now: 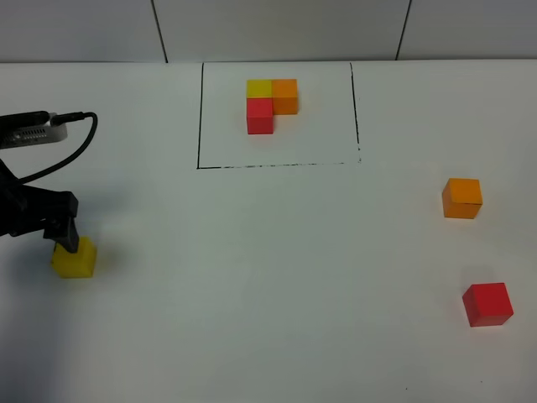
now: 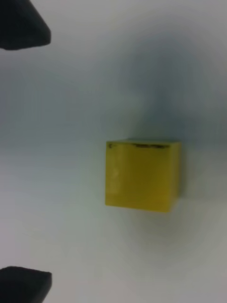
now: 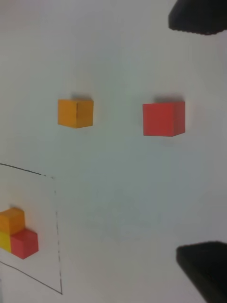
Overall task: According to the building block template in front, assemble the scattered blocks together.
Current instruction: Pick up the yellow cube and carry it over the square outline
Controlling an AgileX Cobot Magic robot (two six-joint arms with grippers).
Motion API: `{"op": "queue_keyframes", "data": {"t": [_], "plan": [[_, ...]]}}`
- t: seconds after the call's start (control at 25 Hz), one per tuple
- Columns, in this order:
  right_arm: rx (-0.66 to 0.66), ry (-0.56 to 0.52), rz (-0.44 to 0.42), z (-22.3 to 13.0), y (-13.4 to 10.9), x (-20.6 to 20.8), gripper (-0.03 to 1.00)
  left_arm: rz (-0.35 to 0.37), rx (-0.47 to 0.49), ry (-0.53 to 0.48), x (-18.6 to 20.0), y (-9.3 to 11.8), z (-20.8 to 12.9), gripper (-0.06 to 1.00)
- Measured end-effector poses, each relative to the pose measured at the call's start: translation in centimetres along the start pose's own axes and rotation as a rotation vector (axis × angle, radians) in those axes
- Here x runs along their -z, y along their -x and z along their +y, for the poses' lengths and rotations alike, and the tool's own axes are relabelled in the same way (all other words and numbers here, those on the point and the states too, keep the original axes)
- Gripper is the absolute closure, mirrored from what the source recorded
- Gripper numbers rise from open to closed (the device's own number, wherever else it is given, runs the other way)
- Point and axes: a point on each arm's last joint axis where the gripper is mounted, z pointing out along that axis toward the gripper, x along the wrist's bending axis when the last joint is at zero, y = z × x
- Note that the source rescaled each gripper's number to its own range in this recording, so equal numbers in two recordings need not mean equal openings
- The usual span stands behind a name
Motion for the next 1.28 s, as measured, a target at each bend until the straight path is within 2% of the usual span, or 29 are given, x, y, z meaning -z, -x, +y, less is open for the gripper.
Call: {"op": "queue_keyframes", "data": {"t": [0.48, 0.76, 1.12, 1.28], "plan": [[0.000, 0.000, 0.001, 0.0, 0.0, 0.0, 0.18, -0.003, 0.008, 0.011, -3.4, 0.0, 0.9, 0.02], [0.000, 0.000, 0.001, 0.0, 0.0, 0.0, 0.18, 0.002, 0.013, -0.028, -5.8, -0.1, 1.3, 0.02], [0.000, 0.000, 0.001, 0.0, 0.0, 0.0, 0.18, -0.001, 0.013, 0.016, -6.3, 0.0, 1.8, 0.02], [-0.001, 0.000, 0.001, 0.0, 0.0, 0.0, 0.18, 0.002, 0.012, -0.003, -6.8, -0.1, 1.9, 0.03]]}}
